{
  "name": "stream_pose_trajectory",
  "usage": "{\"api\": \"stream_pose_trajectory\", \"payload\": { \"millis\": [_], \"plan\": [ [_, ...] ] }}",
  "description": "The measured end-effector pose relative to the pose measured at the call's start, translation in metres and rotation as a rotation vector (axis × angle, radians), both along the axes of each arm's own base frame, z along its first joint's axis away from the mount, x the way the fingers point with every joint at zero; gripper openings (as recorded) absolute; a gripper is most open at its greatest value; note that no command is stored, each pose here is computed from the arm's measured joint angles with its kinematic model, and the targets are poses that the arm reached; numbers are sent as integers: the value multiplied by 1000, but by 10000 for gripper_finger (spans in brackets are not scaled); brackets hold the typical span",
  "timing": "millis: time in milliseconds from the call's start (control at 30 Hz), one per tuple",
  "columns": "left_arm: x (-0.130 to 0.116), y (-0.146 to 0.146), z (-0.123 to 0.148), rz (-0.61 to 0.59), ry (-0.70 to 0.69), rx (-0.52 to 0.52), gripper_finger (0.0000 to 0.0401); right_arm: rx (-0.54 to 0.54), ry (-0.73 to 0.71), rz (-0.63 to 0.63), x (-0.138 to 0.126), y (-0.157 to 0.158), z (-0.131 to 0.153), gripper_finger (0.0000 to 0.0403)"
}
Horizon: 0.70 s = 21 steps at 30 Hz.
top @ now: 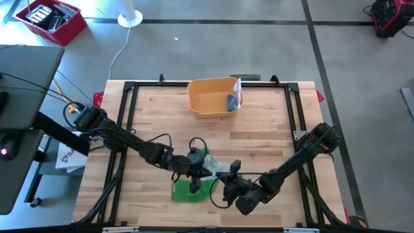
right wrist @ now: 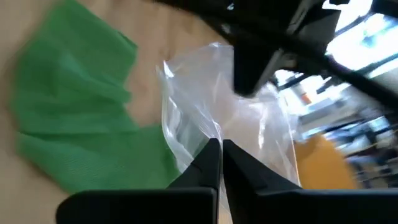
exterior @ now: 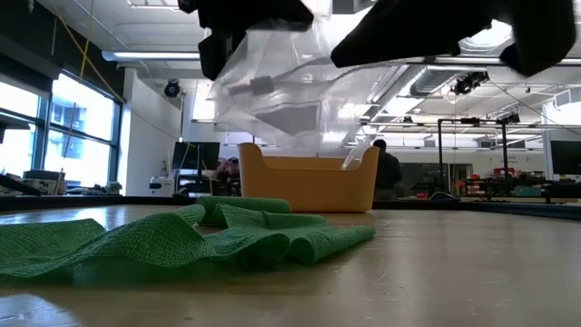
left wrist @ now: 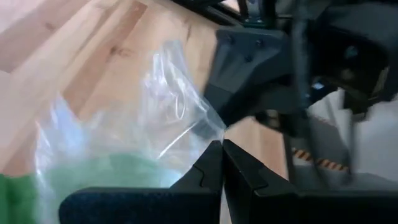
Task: Roll bandage
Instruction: Open the transparent zip bag
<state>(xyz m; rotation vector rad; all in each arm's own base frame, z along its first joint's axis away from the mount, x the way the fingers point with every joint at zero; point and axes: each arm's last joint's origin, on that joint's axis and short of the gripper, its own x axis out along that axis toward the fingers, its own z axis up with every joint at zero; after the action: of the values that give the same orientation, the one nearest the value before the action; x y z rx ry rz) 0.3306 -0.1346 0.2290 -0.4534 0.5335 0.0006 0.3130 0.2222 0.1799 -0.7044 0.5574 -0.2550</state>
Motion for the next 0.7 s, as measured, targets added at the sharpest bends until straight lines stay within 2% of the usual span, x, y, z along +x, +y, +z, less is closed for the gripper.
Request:
{"api": "stream_pose_trajectory", "payload": {
  "millis": [167,333,500,633,700],
  "plan": [
    [1,5,-1,2,5,41,0,236,7,18,-1,4,-3,1],
    [3,10,-1,-15,-3,93,4,383,-14,-6,-2,7,-3,1],
    [3,15,6,-25,-29,118,44,504,-17,-41,-7,12,-5,0],
    [1,19,12,-50,-41,136,86,543,1,-82,-15,16,-9,0],
    [0,16,16,-111,-68,177,101,545,1,-94,-18,17,-10,0]
  ]
}}
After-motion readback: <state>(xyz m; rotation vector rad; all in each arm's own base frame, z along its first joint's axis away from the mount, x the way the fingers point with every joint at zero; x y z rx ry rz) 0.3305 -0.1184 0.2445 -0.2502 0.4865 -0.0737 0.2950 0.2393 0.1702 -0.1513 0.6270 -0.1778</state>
